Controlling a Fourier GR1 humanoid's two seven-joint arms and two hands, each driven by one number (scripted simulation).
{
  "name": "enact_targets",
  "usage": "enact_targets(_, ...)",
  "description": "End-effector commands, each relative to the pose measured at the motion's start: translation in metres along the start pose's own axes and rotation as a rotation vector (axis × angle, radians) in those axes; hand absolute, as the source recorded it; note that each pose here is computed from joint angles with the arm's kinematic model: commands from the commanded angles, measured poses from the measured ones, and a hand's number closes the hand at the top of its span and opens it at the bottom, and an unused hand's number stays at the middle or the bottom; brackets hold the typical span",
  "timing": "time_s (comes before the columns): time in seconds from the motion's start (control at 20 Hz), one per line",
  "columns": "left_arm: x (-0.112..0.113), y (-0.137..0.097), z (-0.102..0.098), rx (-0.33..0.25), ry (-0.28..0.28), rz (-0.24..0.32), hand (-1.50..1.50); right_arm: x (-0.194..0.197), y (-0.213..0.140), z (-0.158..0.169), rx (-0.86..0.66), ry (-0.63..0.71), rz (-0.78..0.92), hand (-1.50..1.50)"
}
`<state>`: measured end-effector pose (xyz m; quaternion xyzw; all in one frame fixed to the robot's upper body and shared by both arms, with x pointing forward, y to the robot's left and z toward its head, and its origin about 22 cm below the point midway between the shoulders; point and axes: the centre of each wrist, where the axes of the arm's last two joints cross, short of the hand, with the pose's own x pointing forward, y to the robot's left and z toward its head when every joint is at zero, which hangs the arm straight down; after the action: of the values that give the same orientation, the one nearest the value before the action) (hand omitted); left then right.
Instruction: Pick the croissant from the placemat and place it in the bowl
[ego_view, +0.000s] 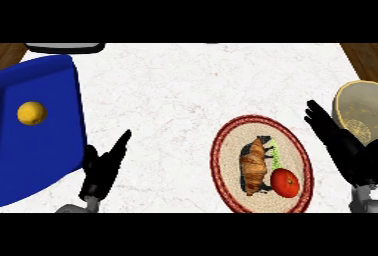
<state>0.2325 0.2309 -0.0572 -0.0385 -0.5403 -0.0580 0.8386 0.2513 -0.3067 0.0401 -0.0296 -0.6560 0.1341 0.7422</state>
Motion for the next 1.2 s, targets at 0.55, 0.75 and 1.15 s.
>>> enact_targets(0.55, 0.097, 0.089, 0.014, 0.397, -0.378, -0.17, 0.0, 0.015, -0.016, 0.062, -0.637, 0.044, 0.485, -1.5)
enact_targets(0.75, 0.108, 0.1, 0.016, 0.395, -0.386, -0.162, 0.0, 0.014, 0.051, 0.099, -0.611, 0.005, 0.537, -1.5)
enact_targets(1.15, 0.114, 0.08, 0.022, 0.357, -0.401, -0.18, 0.0, 0.072, 0.105, 0.145, -0.74, 0.098, 0.549, -1.5)
